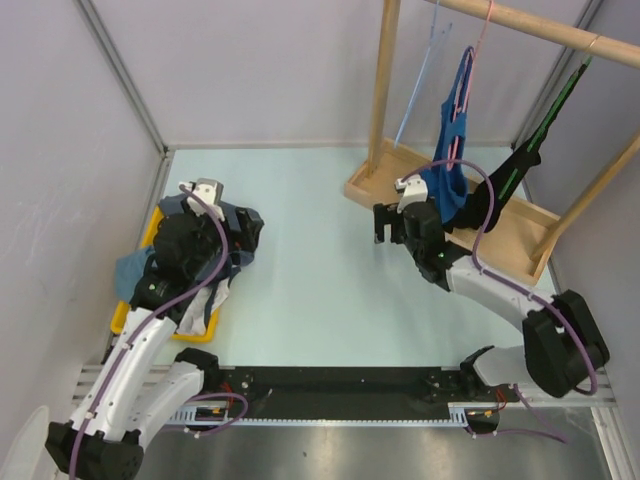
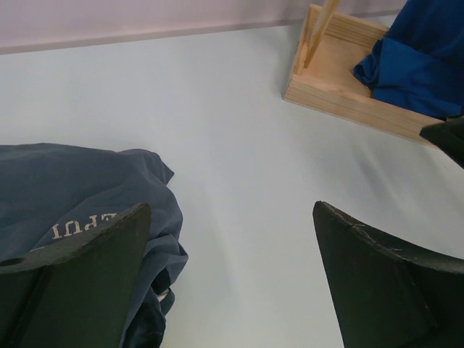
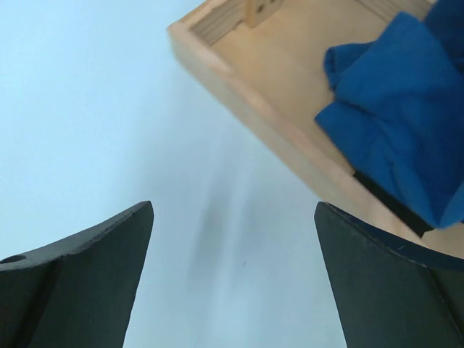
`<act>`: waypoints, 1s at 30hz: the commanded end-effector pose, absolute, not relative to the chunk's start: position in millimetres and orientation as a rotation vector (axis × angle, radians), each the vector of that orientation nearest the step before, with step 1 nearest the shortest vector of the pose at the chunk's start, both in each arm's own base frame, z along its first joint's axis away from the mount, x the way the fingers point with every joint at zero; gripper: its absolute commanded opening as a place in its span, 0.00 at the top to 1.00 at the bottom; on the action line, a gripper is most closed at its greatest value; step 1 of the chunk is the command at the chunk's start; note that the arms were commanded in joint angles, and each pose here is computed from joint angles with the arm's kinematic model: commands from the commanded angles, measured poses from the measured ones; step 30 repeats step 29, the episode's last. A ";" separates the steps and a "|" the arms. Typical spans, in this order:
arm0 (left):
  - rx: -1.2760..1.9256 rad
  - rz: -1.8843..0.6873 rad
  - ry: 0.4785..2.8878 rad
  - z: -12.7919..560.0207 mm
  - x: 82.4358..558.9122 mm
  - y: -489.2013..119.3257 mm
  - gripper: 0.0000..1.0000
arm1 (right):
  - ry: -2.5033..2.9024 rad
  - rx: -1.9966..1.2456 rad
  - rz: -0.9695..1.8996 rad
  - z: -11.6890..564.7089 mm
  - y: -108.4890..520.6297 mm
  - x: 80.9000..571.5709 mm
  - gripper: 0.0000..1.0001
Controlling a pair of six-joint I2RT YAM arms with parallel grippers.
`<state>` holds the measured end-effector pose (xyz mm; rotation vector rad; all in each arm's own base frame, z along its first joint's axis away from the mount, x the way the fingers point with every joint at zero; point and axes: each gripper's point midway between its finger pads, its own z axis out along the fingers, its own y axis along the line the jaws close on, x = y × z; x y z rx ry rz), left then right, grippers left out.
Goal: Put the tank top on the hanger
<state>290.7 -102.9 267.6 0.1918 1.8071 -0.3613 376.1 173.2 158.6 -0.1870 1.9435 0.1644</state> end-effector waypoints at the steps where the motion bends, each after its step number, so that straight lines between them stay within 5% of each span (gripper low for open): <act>1: 0.145 -0.354 1.779 272.1 282.8 -94.4 0.01 | 1.856 -0.366 0.297 187.9 200.4 335.7 0.01; 13: 0.084 -0.392 1.785 262.5 259.5 -89.4 0.00 | 1.790 -0.322 0.461 248.5 172.1 261.8 0.00; 30: -0.001 -0.344 1.690 274.9 238.9 -68.3 0.01 | 1.826 -0.203 0.567 251.9 138.4 269.8 0.00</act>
